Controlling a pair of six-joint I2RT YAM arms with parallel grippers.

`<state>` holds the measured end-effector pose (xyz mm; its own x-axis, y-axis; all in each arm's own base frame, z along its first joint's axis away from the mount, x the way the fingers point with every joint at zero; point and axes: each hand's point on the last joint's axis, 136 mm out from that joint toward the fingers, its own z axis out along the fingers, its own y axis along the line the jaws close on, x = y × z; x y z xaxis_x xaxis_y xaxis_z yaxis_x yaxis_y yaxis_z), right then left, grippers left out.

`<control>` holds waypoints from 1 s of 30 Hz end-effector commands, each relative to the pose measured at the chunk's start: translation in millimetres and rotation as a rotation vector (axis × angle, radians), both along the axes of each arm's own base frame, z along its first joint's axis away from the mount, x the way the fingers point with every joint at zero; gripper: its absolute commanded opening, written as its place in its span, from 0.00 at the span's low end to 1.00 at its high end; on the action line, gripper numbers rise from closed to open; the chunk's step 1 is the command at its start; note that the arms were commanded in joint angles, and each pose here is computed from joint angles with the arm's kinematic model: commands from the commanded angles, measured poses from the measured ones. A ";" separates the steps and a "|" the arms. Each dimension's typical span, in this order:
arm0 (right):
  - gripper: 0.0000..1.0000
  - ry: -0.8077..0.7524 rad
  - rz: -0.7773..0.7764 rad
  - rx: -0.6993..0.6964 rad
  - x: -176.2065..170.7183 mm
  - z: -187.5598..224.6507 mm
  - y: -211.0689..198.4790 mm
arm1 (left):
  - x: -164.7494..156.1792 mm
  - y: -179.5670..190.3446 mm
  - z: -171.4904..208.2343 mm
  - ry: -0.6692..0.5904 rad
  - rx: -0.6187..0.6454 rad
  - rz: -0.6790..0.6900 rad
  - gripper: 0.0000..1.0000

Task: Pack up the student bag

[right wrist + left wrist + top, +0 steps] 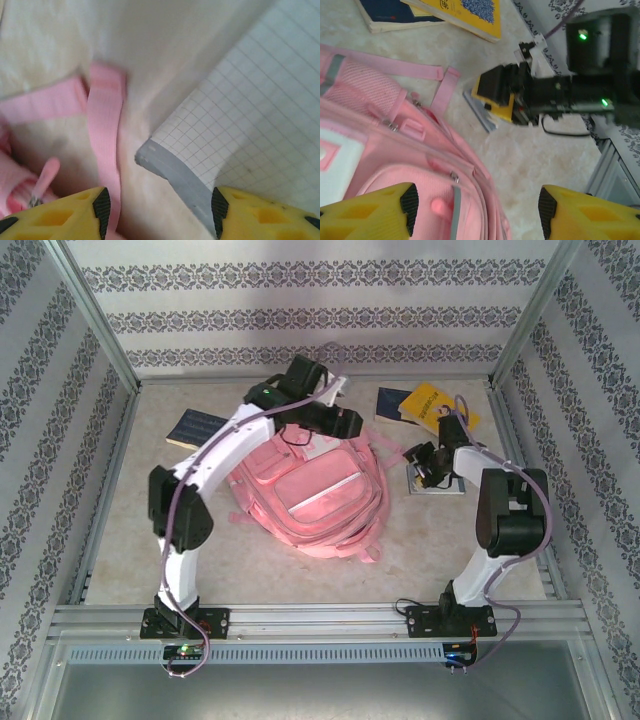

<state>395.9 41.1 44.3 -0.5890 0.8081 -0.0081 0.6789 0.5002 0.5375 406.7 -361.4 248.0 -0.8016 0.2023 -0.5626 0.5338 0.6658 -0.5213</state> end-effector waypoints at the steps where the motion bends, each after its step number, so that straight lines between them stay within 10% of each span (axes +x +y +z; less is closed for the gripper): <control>1: 0.61 -0.081 -0.024 0.010 -6.0 40.7 -0.2 | 2.4 -36.7 -16.3 0.049 -0.005 0.006 0.67; 15: 0.79 -0.071 0.026 -0.403 24.9 63.2 -107.5 | -2.5 -114.5 -89.4 0.235 -0.029 0.168 0.68; 30: 0.82 0.043 0.136 -0.204 36.6 -4.1 -103.7 | -37.5 -158.2 -155.7 0.534 -0.084 0.252 0.71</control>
